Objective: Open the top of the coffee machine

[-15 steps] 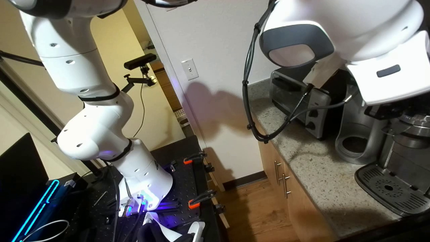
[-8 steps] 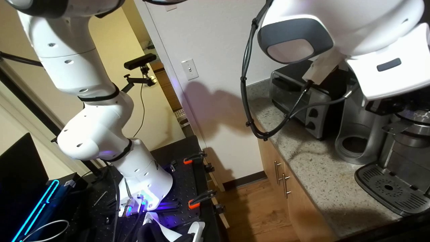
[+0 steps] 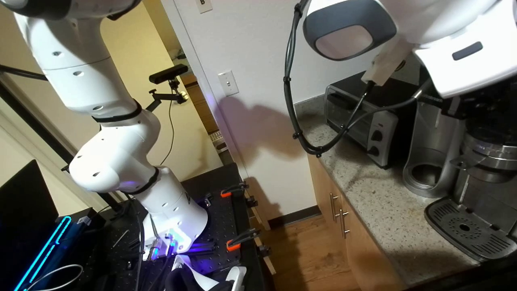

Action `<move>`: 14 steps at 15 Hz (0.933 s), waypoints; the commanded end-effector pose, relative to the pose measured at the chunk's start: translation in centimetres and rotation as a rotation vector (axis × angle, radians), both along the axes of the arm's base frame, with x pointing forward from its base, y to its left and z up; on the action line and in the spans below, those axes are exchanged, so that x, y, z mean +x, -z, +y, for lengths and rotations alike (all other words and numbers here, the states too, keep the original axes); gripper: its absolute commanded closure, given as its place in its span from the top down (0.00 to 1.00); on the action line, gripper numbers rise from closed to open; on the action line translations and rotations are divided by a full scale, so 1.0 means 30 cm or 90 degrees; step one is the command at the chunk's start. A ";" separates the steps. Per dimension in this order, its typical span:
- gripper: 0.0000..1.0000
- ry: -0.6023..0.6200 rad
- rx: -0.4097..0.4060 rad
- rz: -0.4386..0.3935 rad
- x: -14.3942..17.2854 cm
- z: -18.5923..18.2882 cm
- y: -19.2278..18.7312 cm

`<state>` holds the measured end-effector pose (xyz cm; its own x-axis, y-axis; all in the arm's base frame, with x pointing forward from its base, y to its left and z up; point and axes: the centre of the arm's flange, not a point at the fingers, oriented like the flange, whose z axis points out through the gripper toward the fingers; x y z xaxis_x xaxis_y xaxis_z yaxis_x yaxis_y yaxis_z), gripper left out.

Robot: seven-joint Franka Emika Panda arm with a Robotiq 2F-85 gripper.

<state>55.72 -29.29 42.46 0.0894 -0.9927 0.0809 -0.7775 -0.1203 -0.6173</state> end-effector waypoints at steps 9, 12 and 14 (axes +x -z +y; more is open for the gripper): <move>0.59 -0.003 0.004 0.002 -0.041 0.010 -0.015; 0.83 0.000 0.004 0.008 -0.049 -0.003 0.019; 0.98 -0.003 0.007 0.009 -0.051 -0.002 0.037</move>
<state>54.86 -29.46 41.83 0.0839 -0.9939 0.0711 -0.7878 -0.1098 -0.6061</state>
